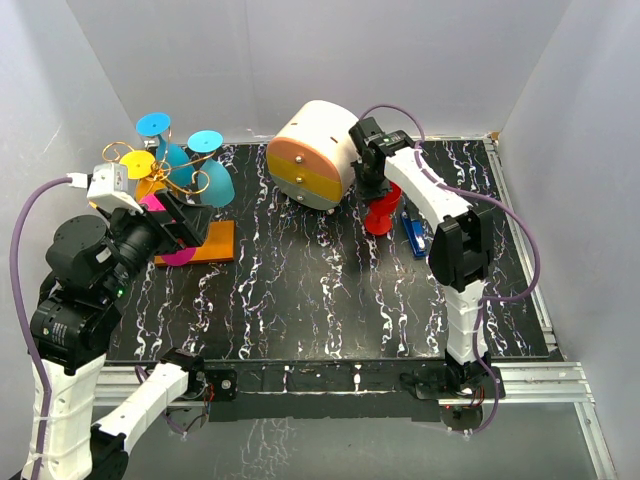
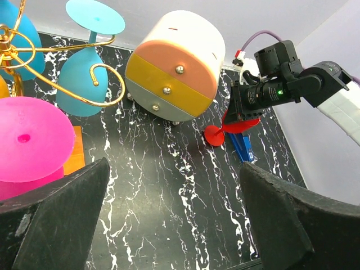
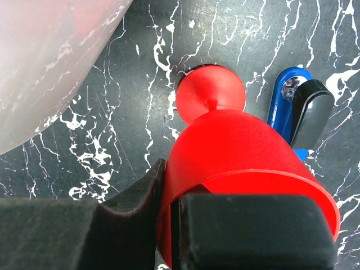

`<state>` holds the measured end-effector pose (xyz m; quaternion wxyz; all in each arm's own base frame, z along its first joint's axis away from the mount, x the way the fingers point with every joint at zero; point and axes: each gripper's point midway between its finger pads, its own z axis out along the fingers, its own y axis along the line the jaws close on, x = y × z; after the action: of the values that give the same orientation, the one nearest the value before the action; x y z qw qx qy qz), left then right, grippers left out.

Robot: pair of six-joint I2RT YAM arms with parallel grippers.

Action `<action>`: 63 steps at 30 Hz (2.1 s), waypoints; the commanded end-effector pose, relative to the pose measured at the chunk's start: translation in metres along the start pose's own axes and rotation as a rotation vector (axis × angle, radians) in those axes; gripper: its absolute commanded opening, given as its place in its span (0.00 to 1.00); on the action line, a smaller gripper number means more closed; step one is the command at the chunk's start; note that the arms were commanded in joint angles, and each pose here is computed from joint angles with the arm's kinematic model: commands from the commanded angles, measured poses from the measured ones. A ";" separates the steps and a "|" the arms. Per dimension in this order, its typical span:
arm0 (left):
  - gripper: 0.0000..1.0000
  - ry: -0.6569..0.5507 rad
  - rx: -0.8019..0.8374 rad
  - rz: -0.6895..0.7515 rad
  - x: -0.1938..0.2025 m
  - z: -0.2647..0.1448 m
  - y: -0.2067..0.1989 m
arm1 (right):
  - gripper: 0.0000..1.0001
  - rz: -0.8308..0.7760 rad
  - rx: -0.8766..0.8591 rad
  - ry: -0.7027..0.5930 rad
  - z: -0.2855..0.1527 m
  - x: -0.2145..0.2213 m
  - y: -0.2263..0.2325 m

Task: Take the wine glass off the wine glass rack

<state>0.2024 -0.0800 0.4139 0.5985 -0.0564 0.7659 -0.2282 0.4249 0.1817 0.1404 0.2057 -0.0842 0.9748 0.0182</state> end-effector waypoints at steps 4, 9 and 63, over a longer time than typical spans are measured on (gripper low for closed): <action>0.99 -0.018 -0.002 0.018 -0.006 -0.005 0.000 | 0.08 -0.002 -0.028 -0.067 -0.009 -0.021 0.002; 0.99 -0.019 0.001 0.015 -0.007 -0.005 -0.001 | 0.09 0.002 -0.038 -0.065 -0.008 -0.021 0.002; 0.99 0.146 -0.273 0.208 -0.034 0.088 0.029 | 0.98 0.251 -0.343 -0.934 -0.238 0.012 -0.016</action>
<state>0.2893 -0.0792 0.4147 0.5502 -0.0524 0.8250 -0.1181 0.3246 0.1424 0.2885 0.5133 0.0165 0.8390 0.1795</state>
